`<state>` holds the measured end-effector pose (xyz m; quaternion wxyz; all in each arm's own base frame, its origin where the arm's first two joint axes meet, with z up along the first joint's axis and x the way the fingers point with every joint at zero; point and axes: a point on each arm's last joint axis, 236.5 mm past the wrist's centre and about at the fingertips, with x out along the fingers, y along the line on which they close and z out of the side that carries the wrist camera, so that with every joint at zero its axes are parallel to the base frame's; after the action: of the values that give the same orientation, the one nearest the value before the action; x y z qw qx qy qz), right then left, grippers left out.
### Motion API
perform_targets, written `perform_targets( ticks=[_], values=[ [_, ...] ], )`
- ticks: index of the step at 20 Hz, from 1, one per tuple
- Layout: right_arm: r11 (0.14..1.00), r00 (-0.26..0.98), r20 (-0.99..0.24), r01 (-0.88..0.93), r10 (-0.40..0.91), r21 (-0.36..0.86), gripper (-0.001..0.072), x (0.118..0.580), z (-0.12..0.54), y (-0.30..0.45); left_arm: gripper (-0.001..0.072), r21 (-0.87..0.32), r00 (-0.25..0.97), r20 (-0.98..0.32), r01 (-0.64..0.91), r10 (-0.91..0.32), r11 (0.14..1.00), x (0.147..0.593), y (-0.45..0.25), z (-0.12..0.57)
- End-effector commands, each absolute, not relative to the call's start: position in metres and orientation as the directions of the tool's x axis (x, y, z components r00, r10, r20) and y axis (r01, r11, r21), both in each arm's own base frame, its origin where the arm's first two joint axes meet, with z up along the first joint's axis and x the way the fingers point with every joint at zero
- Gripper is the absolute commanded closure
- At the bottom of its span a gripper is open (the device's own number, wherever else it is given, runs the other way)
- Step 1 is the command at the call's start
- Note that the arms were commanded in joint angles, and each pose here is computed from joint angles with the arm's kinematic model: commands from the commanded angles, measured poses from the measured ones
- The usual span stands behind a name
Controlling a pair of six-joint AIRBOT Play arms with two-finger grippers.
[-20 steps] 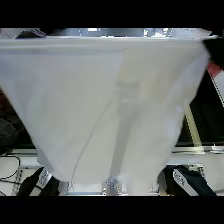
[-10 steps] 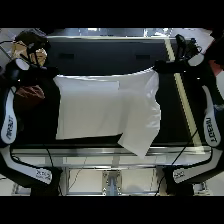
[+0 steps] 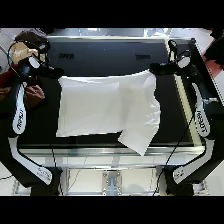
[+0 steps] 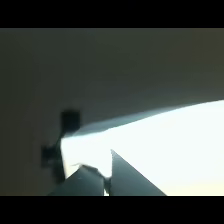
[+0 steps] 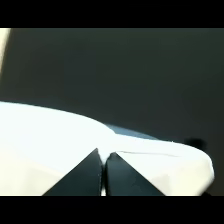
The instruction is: Fold the shirts.
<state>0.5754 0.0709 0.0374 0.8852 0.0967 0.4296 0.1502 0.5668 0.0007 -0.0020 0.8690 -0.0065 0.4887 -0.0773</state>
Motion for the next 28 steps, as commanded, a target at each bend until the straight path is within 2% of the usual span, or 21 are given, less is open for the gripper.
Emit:
perform_targets(
  ticks=[1,5,10,13,17,22,23,24,25,26,28],
  values=[
    [0.975,0.499,-0.849,-0.208,0.173,0.076,0.0704,0.541,0.037,0.048,0.0699,0.008,0.416,-0.907,0.168,-0.064,0.986,0.536,0.010,-0.004],
    [0.973,0.339,-0.935,-0.232,0.101,0.021,0.0703,0.494,0.030,0.033,0.0700,-0.017,0.356,-0.932,0.149,-0.069,0.989,0.507,0.005,-0.009],
    [0.977,0.201,-0.975,-0.205,0.097,0.055,0.0703,0.459,-0.024,0.034,0.0699,-0.051,0.196,-0.977,0.143,-0.079,0.988,0.453,0.001,-0.061],
    [0.979,0.162,-0.982,-0.190,0.099,0.067,0.0703,0.443,-0.066,0.040,0.0698,-0.075,0.131,-0.987,0.136,-0.093,0.988,0.432,-0.002,-0.082],
    [0.980,0.141,-0.983,-0.177,0.119,0.093,0.0702,0.432,-0.107,0.054,0.0698,-0.103,0.115,-0.986,0.126,-0.118,0.987,0.427,-0.008,-0.087],
    [0.984,0.108,-0.987,-0.151,0.115,0.098,0.0699,0.426,-0.122,0.057,0.0695,-0.154,0.108,-0.980,0.110,-0.165,0.982,0.426,-0.019,-0.087],
    [0.984,0.103,-0.988,-0.149,0.115,0.099,0.0687,0.426,-0.120,0.056,0.0627,-0.174,0.108,-0.977,0.104,-0.185,0.979,0.426,-0.024,-0.085],
    [0.984,0.095,-0.989,-0.148,0.114,0.099,0.0576,0.424,-0.115,0.055,0.0334,-0.193,0.114,-0.972,0.099,-0.204,0.976,0.426,-0.029,-0.082],
    [0.984,0.092,-0.991,-0.156,0.100,0.085,0.0401,0.424,-0.105,0.051,0.0076,-0.204,0.135,-0.967,0.098,-0.216,0.974,0.428,-0.031,-0.073],
    [0.984,0.101,-0.993,-0.175,0.065,0.047,0.0377,0.424,-0.087,0.043,0.0100,-0.200,0.170,-0.962,0.102,-0.216,0.974,0.431,-0.031,-0.057],
    [0.979,0.151,-0.988,-0.198,-0.026,-0.056,0.0377,0.422,-0.033,0.017,0.0103,-0.176,0.283,-0.938,0.104,-0.199,0.979,0.434,-0.019,-0.007]
  ],
)
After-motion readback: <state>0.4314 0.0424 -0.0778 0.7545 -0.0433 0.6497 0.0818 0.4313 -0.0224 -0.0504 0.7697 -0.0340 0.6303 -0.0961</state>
